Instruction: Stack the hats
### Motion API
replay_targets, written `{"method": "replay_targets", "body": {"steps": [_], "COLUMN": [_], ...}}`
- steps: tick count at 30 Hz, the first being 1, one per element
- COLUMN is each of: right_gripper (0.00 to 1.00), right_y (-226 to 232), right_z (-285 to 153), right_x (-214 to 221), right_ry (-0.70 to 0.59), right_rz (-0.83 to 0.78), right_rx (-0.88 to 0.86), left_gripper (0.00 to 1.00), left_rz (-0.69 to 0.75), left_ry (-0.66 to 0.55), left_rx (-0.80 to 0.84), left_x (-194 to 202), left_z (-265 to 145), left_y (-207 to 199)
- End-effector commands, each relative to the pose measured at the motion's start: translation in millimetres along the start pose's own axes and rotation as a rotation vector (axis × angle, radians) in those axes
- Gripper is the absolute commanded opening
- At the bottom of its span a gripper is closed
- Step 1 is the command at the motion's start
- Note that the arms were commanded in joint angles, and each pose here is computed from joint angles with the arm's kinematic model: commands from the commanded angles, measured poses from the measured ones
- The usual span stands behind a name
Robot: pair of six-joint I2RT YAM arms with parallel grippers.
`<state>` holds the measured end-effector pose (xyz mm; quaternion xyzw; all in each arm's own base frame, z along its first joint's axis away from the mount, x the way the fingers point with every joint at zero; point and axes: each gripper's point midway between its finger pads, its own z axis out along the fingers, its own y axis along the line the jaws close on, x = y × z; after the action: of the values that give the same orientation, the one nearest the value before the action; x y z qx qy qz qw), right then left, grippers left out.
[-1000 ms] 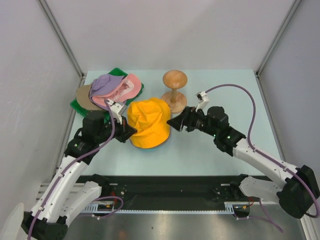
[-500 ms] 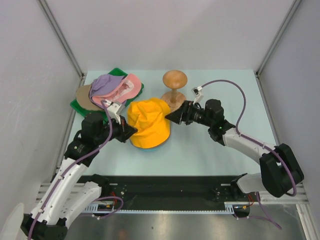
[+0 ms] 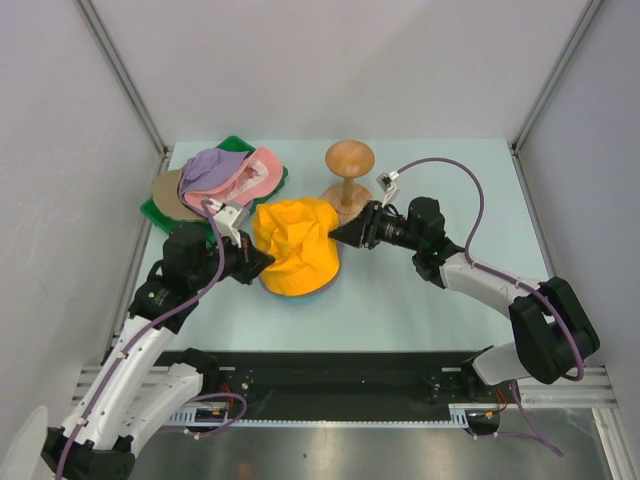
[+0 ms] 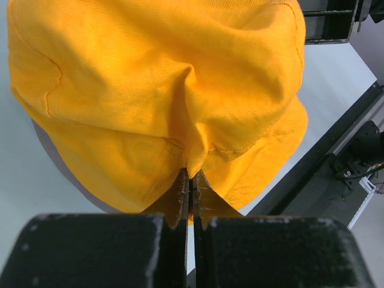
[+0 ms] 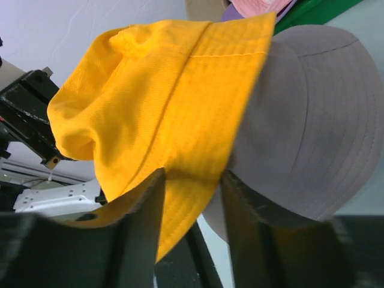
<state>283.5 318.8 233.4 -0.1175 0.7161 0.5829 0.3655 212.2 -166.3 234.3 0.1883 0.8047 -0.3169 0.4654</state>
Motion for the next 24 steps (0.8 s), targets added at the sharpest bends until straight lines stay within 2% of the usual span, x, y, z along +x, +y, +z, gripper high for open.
{"method": "replay_targets", "body": {"steps": [1,2,5,8,10,11,13,14,15,17,20,24], "right_gripper": [0.38,0.26,0.09,0.0,0.0,0.0,0.0,0.0,0.0,0.0,0.0,0.0], "right_y": [15.5,13.8,8.6,3.2,-3.6,-1.5,-8.5,-10.2,-11.9,-17.3,-27.5,-42.5], "right_z": [3.5,2.9,-0.5,-7.8,-12.7,-14.9,-18.3,-19.3,-19.6,-20.4,-19.6,-18.0], "right_x": [-13.7,-11.6,-2.6,3.9,11.6,11.0,17.0,17.9,18.8,21.0,23.6,26.3], "right_ry": [-0.013,-0.007,0.012,0.012,0.022,0.016,0.025,0.024,0.025,0.027,0.031,0.033], "right_rz": [-0.037,-0.033,-0.019,-0.015,-0.006,-0.014,-0.008,-0.008,-0.012,-0.007,-0.01,0.01], "right_rx": [-0.057,-0.051,-0.031,0.006,0.033,0.036,0.06,0.069,0.075,0.097,0.13,0.174], "left_gripper": [0.0,0.0,0.0,0.0,0.03,0.15,0.33,0.61,0.73,0.91,1.0,1.0], "left_rz": [-0.01,-0.011,-0.021,-0.031,-0.037,-0.05,-0.061,-0.071,-0.076,-0.084,-0.091,-0.114], "left_ry": [-0.038,-0.049,-0.056,-0.063,-0.068,-0.076,-0.095,-0.096,-0.102,-0.117,-0.14,-0.153], "left_rx": [0.004,0.008,0.001,-0.016,-0.034,-0.062,-0.093,-0.125,-0.149,-0.178,-0.215,-0.278], "left_x": [-7.9,-10.3,-12.2,-13.3,-14.4,-15.7,-21.7,-21.8,-23.7,-28.6,-33.4,-26.5], "left_z": [1.0,0.3,0.0,-1.8,-3.4,-5.6,-10.5,-13.7,-16.6,-24.8,-33.9,-41.1], "left_y": [-2.5,-3.8,-3.3,-1.5,0.5,4.0,6.4,10.5,13.2,14.2,16.6,27.4]}}
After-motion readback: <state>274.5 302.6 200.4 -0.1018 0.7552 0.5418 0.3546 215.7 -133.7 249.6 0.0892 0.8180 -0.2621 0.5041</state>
